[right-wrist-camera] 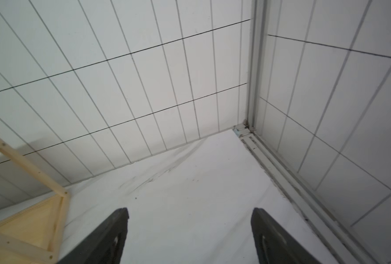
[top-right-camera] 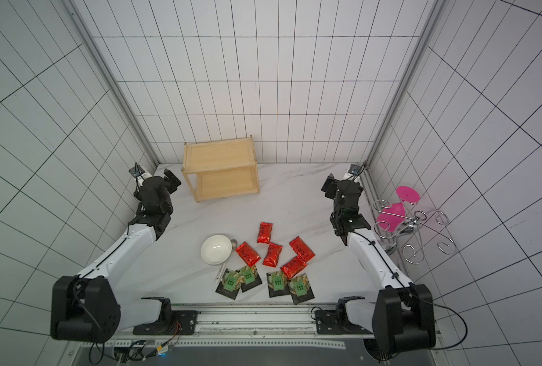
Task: Place the tea bags on the shelf by color
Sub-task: Move the shelf to the center of the board.
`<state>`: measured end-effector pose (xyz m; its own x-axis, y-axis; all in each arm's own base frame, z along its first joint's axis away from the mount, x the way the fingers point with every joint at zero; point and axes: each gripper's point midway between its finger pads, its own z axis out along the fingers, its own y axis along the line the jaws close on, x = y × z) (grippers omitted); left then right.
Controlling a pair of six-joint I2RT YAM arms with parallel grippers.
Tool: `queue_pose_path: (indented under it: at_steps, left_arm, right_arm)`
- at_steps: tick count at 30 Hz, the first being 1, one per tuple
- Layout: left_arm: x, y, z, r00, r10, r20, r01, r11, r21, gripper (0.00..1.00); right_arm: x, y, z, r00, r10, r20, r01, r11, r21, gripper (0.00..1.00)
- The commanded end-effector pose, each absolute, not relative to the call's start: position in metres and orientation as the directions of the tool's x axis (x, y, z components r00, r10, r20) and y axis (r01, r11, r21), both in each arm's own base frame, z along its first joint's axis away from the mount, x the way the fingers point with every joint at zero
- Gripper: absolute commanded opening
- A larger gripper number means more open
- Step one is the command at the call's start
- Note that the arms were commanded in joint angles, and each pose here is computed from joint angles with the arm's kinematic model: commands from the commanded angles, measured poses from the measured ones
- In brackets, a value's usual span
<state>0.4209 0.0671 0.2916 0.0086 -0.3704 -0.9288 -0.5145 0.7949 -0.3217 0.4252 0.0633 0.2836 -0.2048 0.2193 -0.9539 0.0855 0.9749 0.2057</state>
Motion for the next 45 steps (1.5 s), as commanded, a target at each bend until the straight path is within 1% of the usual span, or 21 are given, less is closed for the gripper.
queue_pose_path:
  at_steps: [1,4,6,8,13,17,21,25,30,32,34,40,45]
  left_arm:
    - [0.429,0.064,0.262,-0.118,-0.468,-0.876,-0.549,0.766,-0.336,0.99]
    - [0.454,0.057,0.276,-0.149,-0.583,-0.799,-0.457,0.757,-0.467,0.99]
    - [0.464,0.059,0.281,-0.184,-0.604,-0.775,-0.476,0.745,-0.468,0.99]
    - [0.474,0.060,0.285,-0.200,-0.606,-0.770,-0.479,0.746,-0.463,0.98]
    - [0.500,0.040,0.303,-0.249,-0.611,-0.751,-0.362,0.778,-0.513,0.98]
    - [0.525,0.025,0.308,-0.349,-0.682,-0.642,-0.276,0.730,-0.625,0.93]
    - [0.545,0.006,0.307,-0.420,-0.686,-0.594,-0.198,0.708,-0.678,0.89]
    - [0.556,0.007,0.293,-0.446,-0.674,-0.589,-0.203,0.718,-0.666,0.88]
    - [0.559,0.034,0.277,-0.428,-0.686,-0.589,-0.274,0.719,-0.639,0.84]
    - [0.558,0.045,0.275,-0.405,-0.686,-0.604,-0.308,0.725,-0.616,0.84]
    - [0.561,0.046,0.274,-0.405,-0.676,-0.616,-0.300,0.734,-0.609,0.84]
    - [0.577,0.023,0.245,-0.496,-0.672,-0.551,-0.255,0.719,-0.647,0.81]
    - [0.584,-0.004,0.228,-0.561,-0.645,-0.518,-0.210,0.717,-0.665,0.73]
  right_arm:
    - [0.442,0.106,0.271,-0.364,0.226,-0.904,-0.024,0.968,0.251,0.87]
    - [0.467,0.125,0.286,-0.379,0.227,-0.897,-0.085,0.957,0.278,0.86]
    - [0.481,0.132,0.294,-0.394,0.210,-0.895,-0.108,0.956,0.272,0.86]
    - [0.494,0.137,0.298,-0.420,0.234,-0.877,-0.135,0.939,0.316,0.85]
    - [0.516,0.164,0.307,-0.492,0.280,-0.825,-0.254,0.860,0.443,0.83]
    - [0.529,0.189,0.314,-0.567,0.259,-0.782,-0.333,0.796,0.505,0.82]
    - [0.538,0.202,0.311,-0.629,0.253,-0.735,-0.369,0.735,0.568,0.82]
    - [0.551,0.223,0.309,-0.663,0.261,-0.701,-0.402,0.667,0.628,0.80]
    - [0.550,0.279,0.304,-0.689,0.211,-0.694,-0.478,0.587,0.654,0.78]
    - [0.547,0.305,0.297,-0.705,0.185,-0.684,-0.498,0.557,0.664,0.78]
    - [0.546,0.326,0.289,-0.717,0.164,-0.677,-0.510,0.538,0.671,0.77]
    - [0.551,0.362,0.268,-0.732,0.141,-0.666,-0.512,0.531,0.675,0.75]
    - [0.551,0.378,0.256,-0.746,0.136,-0.651,-0.502,0.527,0.686,0.70]
